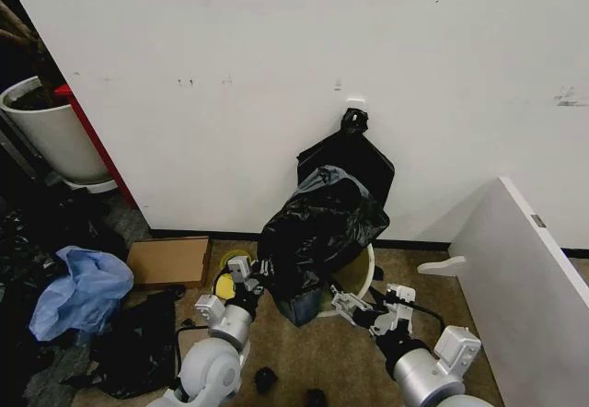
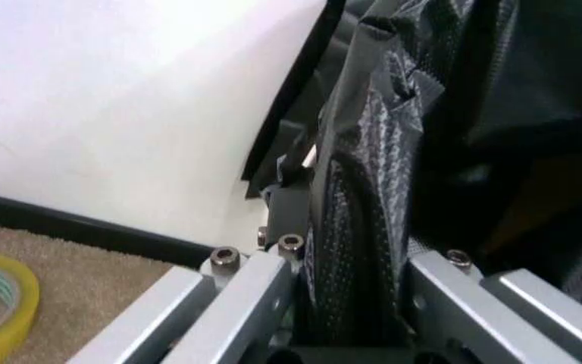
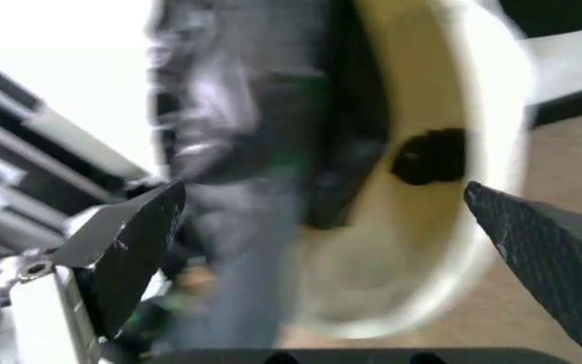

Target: Place the garbage bag over the trash bin.

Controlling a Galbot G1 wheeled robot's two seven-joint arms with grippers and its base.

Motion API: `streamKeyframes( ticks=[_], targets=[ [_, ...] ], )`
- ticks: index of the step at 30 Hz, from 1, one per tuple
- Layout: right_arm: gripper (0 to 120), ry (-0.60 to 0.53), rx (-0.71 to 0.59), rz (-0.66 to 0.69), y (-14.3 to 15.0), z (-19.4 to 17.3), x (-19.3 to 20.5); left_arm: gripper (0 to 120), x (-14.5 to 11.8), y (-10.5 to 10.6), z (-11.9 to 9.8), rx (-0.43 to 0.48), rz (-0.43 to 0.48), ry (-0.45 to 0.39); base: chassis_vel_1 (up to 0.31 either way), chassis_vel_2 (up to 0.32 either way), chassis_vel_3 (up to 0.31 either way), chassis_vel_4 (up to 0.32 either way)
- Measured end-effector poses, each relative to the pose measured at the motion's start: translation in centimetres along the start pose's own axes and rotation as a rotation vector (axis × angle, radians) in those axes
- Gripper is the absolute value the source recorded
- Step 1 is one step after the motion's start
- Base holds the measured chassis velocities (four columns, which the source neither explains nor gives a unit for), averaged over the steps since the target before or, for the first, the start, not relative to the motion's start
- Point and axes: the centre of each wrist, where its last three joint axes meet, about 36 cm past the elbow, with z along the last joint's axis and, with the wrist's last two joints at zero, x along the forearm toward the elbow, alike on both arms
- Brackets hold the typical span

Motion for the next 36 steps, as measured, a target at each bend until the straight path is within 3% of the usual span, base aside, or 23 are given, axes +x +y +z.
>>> streamKeyframes(
  ticks=[8,18,26,36],
  targets=[
    [100,-0.068,-0.045,-0.097,0.3,0.5,0.0,0,-0.3,0.3,0.2,-0.006,-0.005,0.009,0.0,0.0,0.0,0.0],
    [100,-0.064,0.039,-0.052,-0.6,1.9,-1.6,0,0.1,-0.8,-0.8,0.002,0.022,-0.007,0.0,0.0,0.0,0.0],
    [75,-0.075,0.064,-0.065,-1.1,3.1,-1.6,0,0.3,-1.1,-0.9,0.004,0.025,-0.01,0.0,0.0,0.0,0.0],
    [35,-0.094,0.044,-0.107,-1.4,3.6,-1.4,0,0.4,-1.3,-1.2,0.012,0.023,-0.022,0.0,0.0,0.0,0.0]
  ],
)
